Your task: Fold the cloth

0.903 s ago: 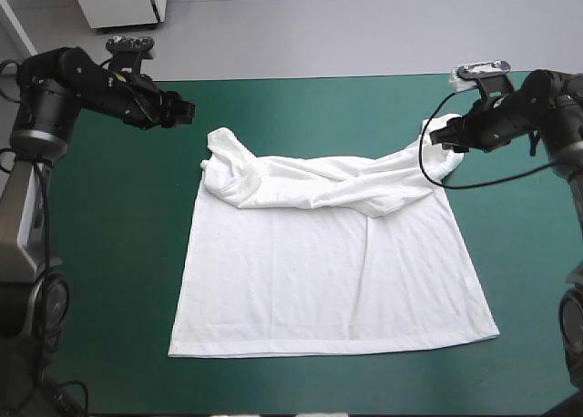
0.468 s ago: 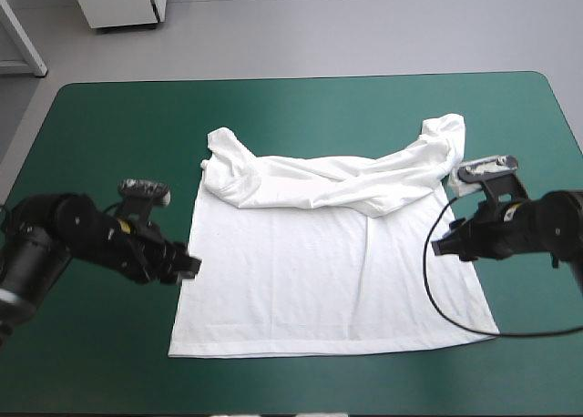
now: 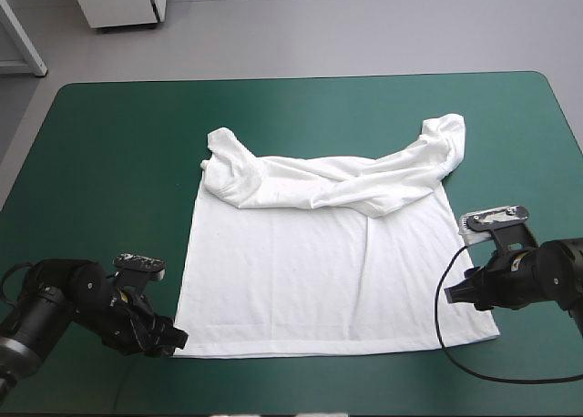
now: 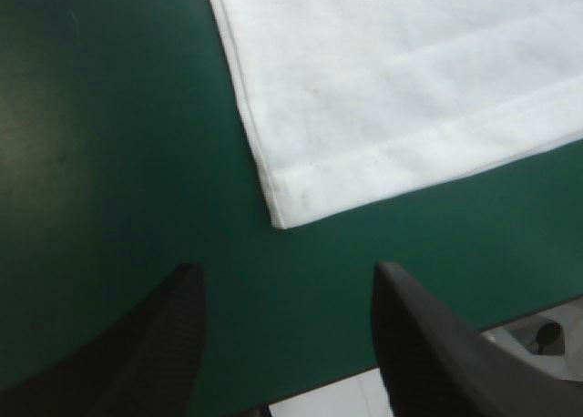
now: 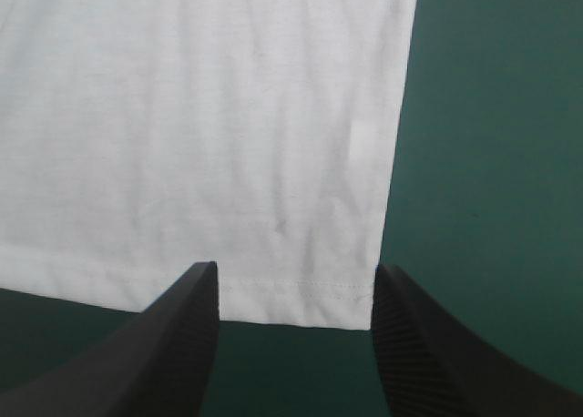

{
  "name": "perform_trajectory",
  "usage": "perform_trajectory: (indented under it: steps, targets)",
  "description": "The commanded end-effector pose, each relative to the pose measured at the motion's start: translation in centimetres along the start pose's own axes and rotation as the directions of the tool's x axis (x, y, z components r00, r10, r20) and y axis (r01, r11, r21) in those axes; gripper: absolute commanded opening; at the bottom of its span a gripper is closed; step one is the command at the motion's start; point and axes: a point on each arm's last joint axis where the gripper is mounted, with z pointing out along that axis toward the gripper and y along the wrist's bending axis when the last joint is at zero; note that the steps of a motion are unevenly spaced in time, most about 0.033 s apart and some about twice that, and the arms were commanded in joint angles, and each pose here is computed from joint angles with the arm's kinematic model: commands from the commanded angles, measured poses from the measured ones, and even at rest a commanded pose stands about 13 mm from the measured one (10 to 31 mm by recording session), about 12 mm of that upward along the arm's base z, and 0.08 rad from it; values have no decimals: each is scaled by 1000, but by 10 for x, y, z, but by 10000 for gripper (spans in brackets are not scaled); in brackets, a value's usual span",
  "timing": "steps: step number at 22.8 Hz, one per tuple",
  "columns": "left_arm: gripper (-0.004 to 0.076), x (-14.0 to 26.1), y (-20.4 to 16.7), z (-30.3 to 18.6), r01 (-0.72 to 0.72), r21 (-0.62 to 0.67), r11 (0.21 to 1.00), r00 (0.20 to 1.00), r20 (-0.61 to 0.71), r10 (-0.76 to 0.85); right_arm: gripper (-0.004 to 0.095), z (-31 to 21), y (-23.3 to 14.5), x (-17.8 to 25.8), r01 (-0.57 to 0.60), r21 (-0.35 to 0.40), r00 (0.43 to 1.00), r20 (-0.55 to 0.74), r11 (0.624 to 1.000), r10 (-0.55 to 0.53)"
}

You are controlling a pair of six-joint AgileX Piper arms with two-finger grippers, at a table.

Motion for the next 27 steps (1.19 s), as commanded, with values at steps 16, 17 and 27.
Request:
perform_trajectory:
  steps: [16,17,27]
  targets:
    - [409,-31,7,48,35,36,999,994,-103,-31,497,7,0,-10,122,178,992,-61,976,-113]
    - [409,-26,7,57,44,53,998,992,-122,-37,498,7,0,-10,122,178,992,-61,976,-113]
    - [0,-23,-5,65,25,203,979,995,-99,-5,489,43,-3,23,149,201,970,-218,968,-104]
